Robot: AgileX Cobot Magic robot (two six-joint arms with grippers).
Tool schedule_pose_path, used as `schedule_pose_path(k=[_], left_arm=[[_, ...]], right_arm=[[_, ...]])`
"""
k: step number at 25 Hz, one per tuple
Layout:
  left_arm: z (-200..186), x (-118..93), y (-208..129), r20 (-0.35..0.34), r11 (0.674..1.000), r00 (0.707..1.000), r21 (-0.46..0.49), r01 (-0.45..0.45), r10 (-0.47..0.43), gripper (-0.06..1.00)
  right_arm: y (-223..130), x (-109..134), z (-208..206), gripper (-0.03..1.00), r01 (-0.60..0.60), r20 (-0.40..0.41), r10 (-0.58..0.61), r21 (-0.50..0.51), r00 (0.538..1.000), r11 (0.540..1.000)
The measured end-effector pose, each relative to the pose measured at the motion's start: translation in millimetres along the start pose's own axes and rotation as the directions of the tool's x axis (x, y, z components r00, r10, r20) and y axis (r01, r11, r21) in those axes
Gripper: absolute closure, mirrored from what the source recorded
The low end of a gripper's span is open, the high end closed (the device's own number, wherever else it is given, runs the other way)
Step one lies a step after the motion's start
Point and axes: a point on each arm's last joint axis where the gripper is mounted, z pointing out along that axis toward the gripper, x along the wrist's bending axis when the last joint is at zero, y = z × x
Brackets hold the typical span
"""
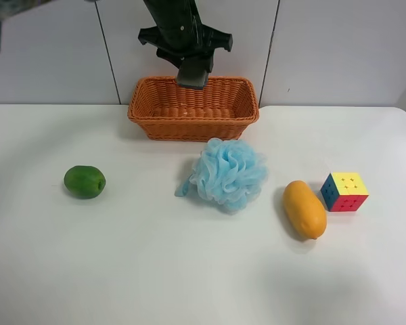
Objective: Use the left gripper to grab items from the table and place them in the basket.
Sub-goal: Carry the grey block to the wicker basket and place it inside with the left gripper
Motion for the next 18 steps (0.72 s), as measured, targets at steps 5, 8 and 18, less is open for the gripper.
schedule_pose_path(k=[5, 8, 18], left_arm=[[35.1, 1.0, -3.9, -0.017, 0.995, 0.999, -0.083, -0.049, 0.047, 0.39], [50.4, 3.4, -7.4, -0.026, 0.992, 0.998, -0.105, -0.067, 0.064, 0.39], [70.3, 20.3, -15.3, -0.021, 0.998, 1.000, -0.069, -0.012, 0.011, 0.39]], right_arm=[[0.0, 0.0, 0.0, -0.02, 0.000, 0.000, 0.000, 0.000, 1.000, 1.000], [0.0, 0.0, 0.0, -0.02, 0.000, 0.000, 0.000, 0.000, 1.000, 1.000], [0.0, 0.0, 0.0, -0.02, 0.000, 0.000, 0.000, 0.000, 1.000, 1.000]])
